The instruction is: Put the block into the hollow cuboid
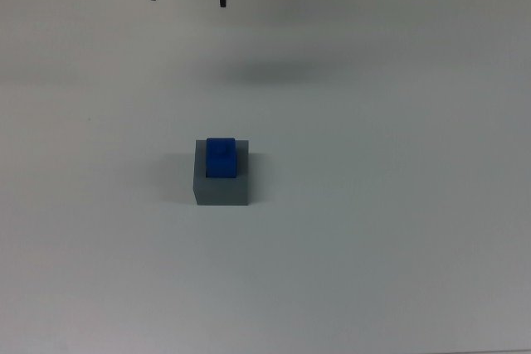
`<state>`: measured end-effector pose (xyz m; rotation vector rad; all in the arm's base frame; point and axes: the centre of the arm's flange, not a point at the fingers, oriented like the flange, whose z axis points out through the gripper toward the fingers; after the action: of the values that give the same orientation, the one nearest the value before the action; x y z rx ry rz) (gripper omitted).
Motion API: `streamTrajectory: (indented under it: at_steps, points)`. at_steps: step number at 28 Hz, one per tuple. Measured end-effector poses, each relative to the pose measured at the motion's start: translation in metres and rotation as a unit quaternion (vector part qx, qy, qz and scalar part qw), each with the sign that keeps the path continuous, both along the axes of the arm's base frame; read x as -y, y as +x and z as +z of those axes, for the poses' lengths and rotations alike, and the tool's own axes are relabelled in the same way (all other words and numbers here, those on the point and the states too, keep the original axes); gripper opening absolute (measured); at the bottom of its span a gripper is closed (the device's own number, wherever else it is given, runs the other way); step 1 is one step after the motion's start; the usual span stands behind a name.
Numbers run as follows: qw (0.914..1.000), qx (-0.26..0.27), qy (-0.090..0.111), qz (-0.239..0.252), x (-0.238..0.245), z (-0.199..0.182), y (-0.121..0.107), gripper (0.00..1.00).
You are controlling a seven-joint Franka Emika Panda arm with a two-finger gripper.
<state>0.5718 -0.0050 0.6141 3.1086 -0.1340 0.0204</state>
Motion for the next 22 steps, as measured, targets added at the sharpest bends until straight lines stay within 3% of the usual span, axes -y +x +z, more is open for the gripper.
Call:
streamTrajectory:
  at_steps: [22]
  points:
    - [1.0000, -0.001, 0.000, 0.003, 0.0000, -0.0012, 0.0000, 1.00]
